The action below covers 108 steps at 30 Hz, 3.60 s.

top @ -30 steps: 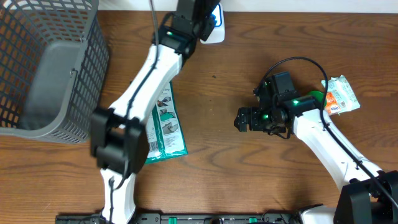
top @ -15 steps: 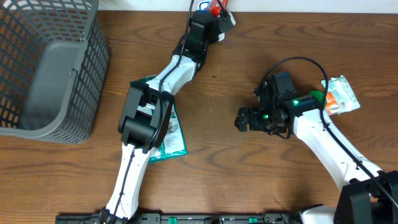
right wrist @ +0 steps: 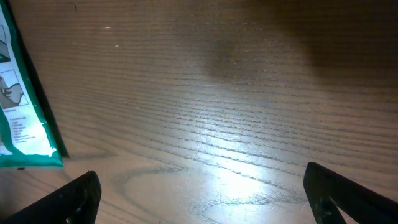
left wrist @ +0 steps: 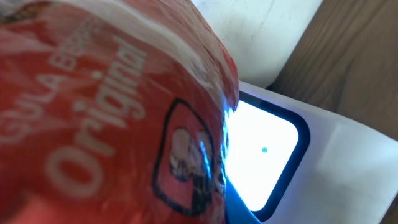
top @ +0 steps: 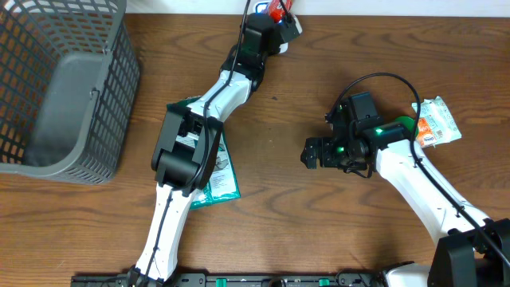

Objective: Scan the item barcode
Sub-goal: 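Hold the red snack bag up to the white scanner, left gripper, then carry the red snack bag right and drop it near the jar, then grasp the green gloves pack with both grippers and lift it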

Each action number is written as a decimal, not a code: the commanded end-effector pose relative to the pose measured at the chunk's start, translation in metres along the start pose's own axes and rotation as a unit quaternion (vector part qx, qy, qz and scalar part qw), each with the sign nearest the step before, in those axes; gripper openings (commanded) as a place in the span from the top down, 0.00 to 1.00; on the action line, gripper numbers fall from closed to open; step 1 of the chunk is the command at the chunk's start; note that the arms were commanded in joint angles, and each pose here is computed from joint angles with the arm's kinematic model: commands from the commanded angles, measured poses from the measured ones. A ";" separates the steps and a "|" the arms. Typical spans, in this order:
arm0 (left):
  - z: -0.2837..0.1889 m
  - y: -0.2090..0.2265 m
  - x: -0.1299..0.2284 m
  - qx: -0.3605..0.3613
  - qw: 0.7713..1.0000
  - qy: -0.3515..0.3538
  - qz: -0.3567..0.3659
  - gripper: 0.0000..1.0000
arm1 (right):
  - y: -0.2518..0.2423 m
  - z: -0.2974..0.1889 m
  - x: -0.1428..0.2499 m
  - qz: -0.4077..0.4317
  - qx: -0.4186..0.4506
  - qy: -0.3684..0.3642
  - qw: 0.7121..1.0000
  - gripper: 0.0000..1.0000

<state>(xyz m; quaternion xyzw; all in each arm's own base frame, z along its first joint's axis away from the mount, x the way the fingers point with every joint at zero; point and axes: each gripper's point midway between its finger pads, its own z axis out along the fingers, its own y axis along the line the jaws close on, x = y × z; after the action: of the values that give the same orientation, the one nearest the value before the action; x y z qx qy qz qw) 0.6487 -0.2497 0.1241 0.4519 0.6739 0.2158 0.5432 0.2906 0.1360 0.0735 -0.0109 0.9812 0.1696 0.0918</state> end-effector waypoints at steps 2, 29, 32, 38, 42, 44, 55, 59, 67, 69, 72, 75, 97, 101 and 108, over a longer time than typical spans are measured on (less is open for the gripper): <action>-0.042 0.081 -0.048 -0.053 0.991 -0.039 -0.113 0.93 | 0.005 -0.004 -0.001 -0.014 -0.003 -0.008 1.000 0.01; -0.240 -0.176 -0.096 0.397 0.729 0.286 -0.478 0.93 | -0.078 -0.187 -0.060 0.090 -0.010 -0.161 0.983 0.01; -0.251 -0.230 -0.114 0.429 0.732 0.286 -0.445 0.93 | -0.087 -0.190 -0.058 0.105 -0.006 -0.161 0.981 0.01; -0.269 -0.254 -0.153 0.458 0.744 0.241 -0.424 0.28 | -0.091 -0.190 -0.057 0.104 0.007 -0.160 0.982 0.01; -0.266 -0.195 -0.158 0.435 0.748 0.211 -0.455 0.22 | -0.083 -0.190 -0.058 0.101 -0.016 -0.161 0.982 0.01; -0.269 -0.158 -0.153 0.419 0.750 0.204 -0.470 0.22 | -0.075 -0.191 -0.060 0.095 -0.041 -0.164 0.981 0.01; -0.306 -0.002 0.023 0.182 0.747 0.393 -0.505 0.93 | -0.016 -0.170 -0.057 0.018 -0.093 -0.131 0.987 0.05; -0.317 0.008 0.086 0.123 0.721 0.471 -0.493 0.92 | 0.007 -0.148 -0.056 -0.015 -0.090 -0.113 0.989 0.04; -0.319 -0.022 0.188 0.070 0.655 0.550 -0.512 0.93 | 0.057 -0.076 -0.043 -0.087 -0.113 -0.046 0.989 0.08; -0.315 -0.028 0.212 0.054 0.645 0.551 -0.528 0.93 | 0.068 -0.054 -0.042 -0.115 -0.100 -0.042 0.987 0.09; -0.310 -0.034 0.231 0.041 0.639 0.546 -0.540 0.93 | 0.077 -0.036 -0.044 -0.136 -0.089 -0.042 0.986 0.10; -0.305 -0.048 0.241 0.038 0.641 0.540 -0.544 0.93 | 0.081 -0.022 -0.041 -0.137 -0.087 -0.027 0.986 0.10; -0.304 -0.126 0.261 0.074 0.633 0.521 -0.567 0.92 | 0.068 0.025 -0.036 -0.118 -0.071 0.024 0.990 0.05; -0.302 -0.144 0.235 0.141 0.615 0.503 -0.592 0.92 | 0.064 0.025 -0.038 -0.118 -0.058 0.020 0.991 0.04; -0.299 -0.169 0.194 0.189 0.646 0.481 -0.562 0.92 | 0.062 0.028 -0.034 -0.108 -0.056 0.025 0.992 0.05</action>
<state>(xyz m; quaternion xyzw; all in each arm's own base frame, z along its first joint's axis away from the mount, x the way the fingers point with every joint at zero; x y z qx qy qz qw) 0.3303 -0.0882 -0.0016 -0.1094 0.9872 -0.0606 0.0993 0.3312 0.2037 0.0811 -0.1329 0.9626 0.2163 0.0945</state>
